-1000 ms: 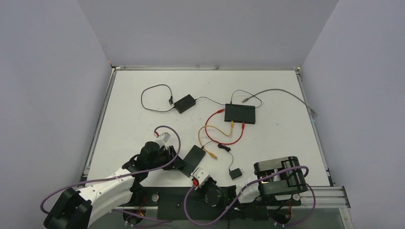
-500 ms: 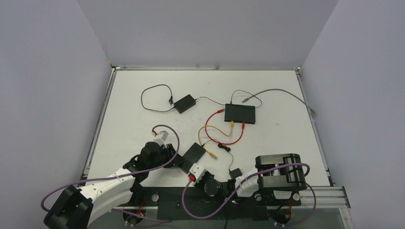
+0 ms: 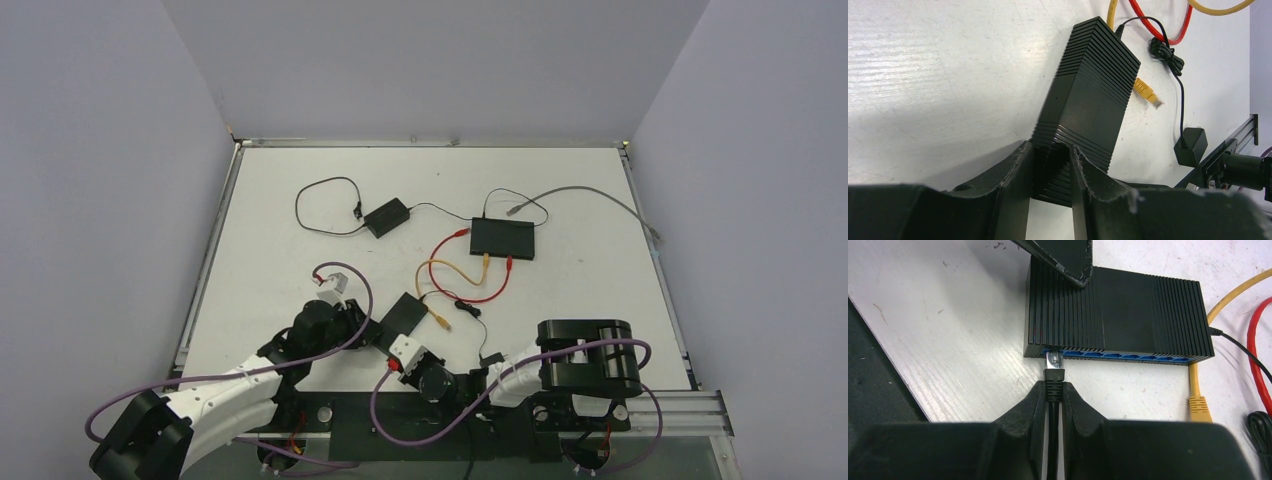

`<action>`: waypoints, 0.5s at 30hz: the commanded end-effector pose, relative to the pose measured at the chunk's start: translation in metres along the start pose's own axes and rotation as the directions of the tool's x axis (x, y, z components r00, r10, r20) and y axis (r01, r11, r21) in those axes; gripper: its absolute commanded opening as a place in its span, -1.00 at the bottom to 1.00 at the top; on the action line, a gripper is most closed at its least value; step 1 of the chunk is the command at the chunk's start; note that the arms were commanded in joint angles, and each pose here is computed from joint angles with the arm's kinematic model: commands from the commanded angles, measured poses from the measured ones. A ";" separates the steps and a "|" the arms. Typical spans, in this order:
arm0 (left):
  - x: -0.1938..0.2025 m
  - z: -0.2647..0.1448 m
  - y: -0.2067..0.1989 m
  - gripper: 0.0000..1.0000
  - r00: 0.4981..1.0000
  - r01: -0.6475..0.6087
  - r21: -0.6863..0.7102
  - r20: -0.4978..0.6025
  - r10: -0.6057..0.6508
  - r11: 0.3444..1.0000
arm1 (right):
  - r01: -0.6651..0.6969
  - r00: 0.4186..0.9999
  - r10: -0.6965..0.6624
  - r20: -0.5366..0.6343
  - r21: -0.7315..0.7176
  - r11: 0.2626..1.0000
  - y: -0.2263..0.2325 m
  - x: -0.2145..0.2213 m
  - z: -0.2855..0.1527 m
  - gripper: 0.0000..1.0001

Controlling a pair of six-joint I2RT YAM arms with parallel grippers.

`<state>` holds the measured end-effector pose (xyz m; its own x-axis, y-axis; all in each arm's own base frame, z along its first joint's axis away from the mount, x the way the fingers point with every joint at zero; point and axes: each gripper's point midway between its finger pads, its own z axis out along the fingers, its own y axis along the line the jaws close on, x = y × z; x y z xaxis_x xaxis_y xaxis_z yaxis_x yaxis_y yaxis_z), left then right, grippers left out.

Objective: Insert the plug into the switch port
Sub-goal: Insert the connector into the switch port.

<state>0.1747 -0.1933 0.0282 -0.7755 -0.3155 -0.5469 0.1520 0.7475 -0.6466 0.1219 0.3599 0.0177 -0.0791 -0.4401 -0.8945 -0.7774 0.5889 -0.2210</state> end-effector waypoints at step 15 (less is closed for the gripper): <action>0.037 -0.017 -0.027 -0.23 0.976 0.030 0.061 -0.218 -0.016 0.998 | -0.193 0.981 0.189 -0.040 -0.177 0.965 0.020 -0.020 -0.014 -0.93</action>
<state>0.1641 -0.1988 0.0300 -0.8023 -0.2916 -0.5209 0.1529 0.7431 -0.6515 0.1088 0.3511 0.0162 -0.2027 -0.4409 -0.8744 -0.8209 0.5634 -0.0938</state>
